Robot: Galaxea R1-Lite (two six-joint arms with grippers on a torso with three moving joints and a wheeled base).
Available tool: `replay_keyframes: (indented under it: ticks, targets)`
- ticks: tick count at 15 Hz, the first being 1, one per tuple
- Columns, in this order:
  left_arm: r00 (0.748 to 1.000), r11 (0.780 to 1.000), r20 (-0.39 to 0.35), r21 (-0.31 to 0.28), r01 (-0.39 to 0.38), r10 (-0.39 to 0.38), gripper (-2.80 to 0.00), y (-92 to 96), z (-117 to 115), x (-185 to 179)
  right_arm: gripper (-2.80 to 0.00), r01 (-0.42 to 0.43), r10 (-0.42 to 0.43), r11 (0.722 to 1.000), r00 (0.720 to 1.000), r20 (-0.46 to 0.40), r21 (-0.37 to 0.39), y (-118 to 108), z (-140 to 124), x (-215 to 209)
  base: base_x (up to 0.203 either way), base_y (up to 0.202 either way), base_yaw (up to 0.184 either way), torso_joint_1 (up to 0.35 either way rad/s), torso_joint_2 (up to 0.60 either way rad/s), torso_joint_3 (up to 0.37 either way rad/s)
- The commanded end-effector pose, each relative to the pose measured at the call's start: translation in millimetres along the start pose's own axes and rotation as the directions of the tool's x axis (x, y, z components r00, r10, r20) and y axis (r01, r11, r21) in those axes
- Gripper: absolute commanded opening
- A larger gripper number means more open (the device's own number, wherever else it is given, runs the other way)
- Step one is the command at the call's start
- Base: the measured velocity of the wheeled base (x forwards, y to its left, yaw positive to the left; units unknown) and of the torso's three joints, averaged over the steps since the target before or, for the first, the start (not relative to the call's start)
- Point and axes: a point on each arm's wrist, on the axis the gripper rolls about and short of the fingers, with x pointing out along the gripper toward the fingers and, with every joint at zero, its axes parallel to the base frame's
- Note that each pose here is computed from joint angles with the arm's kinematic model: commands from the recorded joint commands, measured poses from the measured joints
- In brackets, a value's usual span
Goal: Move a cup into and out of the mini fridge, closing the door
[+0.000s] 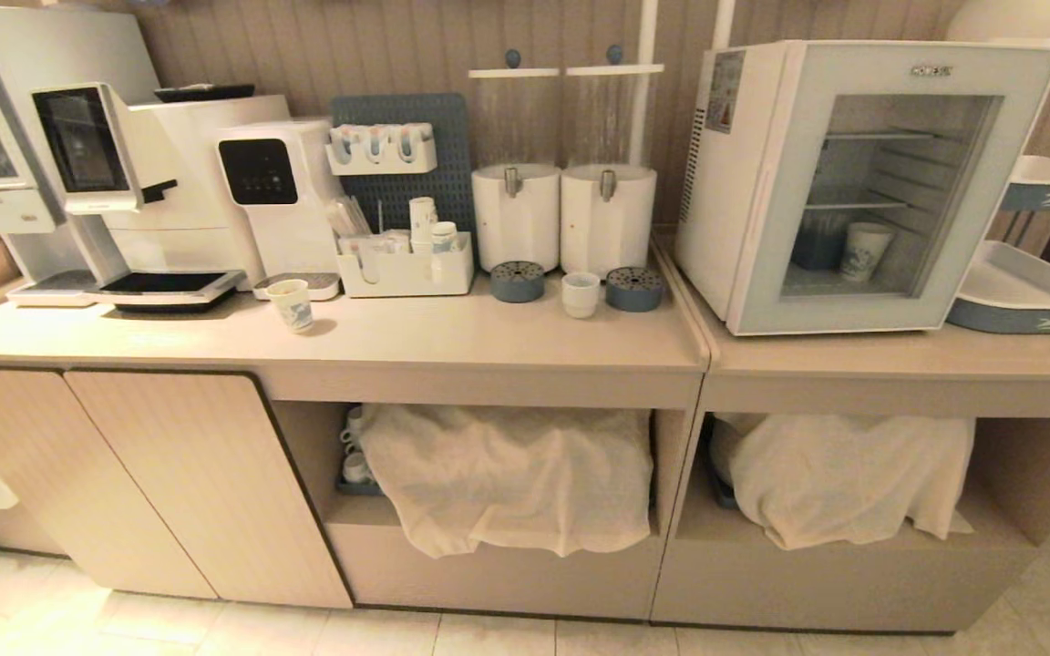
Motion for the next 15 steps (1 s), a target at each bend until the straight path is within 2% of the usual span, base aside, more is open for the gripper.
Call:
replay_keyframes:
  ticks: [1, 10, 15]
  targets:
    - [1.000, 1.000, 0.000, 0.000, -0.001, 0.001, -2.80, 0.0, 0.1, 0.1, -2.80, -0.001, 0.001, 1.000, 1.000, -0.001, -0.001, 0.0, 0.1, 0.1, 0.000, 0.198, 0.008, 0.002, 0.00, 0.002]
    - [1.000, 1.000, 0.000, 0.000, -0.001, 0.001, -2.80, 0.0, 0.1, 0.1, -2.80, -0.001, 0.001, 1.000, 1.000, -0.001, 0.001, 0.0, 0.1, 0.1, 0.000, 0.197, 0.010, 0.002, 0.00, 0.005]
    - [1.000, 1.000, -0.001, 0.000, -0.001, 0.001, -2.80, 0.0, 0.0, 0.1, -2.80, 0.009, -0.009, 1.000, 1.000, -0.001, 0.025, -0.2, 0.3, 0.0, 0.000, 0.045, -0.036, 0.002, 0.00, 0.002]
